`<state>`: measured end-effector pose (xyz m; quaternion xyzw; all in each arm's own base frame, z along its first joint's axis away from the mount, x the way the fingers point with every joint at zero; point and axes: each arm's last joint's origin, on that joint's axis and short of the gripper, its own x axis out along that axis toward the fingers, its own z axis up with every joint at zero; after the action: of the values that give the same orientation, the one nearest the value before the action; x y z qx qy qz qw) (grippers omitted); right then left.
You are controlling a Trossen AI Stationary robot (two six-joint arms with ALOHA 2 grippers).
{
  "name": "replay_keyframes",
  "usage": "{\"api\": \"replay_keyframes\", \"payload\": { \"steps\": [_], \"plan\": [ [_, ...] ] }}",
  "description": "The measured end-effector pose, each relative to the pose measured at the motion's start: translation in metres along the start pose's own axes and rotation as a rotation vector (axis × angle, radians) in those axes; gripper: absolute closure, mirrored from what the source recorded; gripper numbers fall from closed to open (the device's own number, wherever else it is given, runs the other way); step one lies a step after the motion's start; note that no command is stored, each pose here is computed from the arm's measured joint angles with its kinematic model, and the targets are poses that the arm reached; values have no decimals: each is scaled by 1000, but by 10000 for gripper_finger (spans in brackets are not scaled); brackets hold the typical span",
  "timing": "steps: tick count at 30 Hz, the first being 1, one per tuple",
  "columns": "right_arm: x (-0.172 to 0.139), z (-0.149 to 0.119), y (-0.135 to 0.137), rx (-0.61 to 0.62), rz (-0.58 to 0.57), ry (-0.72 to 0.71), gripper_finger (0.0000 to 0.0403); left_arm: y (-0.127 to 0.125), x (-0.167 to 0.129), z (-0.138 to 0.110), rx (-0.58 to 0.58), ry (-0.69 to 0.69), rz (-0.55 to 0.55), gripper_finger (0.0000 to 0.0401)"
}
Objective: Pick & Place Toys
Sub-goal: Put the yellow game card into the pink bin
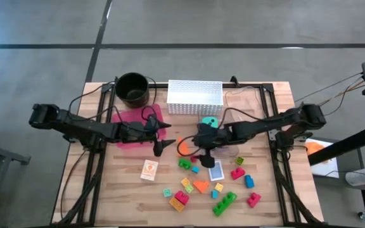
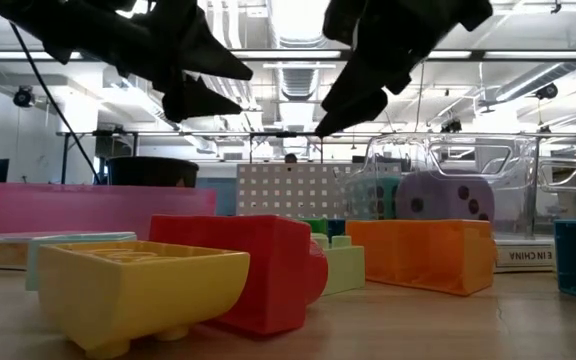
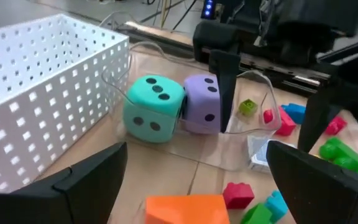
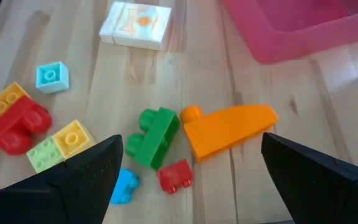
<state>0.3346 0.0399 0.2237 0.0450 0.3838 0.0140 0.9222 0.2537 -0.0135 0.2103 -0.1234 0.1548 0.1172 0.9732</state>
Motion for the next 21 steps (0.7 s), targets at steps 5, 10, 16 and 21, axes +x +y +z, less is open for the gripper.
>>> {"api": "replay_keyframes", "payload": {
  "steps": [5,10,16,21],
  "plan": [
    [11,5,2,-4,-9,65,25,0,0,0,-39,-2,5,15],
    [18,9,3,-87,-8,121,25,-7,-1,5,-58,-15,-12,19],
    [2,18,4,-105,-4,107,25,-28,-6,15,-47,-29,-22,57],
    [-27,19,3,-150,-1,43,25,-47,-14,14,-103,-1,24,100]
  ]
}}
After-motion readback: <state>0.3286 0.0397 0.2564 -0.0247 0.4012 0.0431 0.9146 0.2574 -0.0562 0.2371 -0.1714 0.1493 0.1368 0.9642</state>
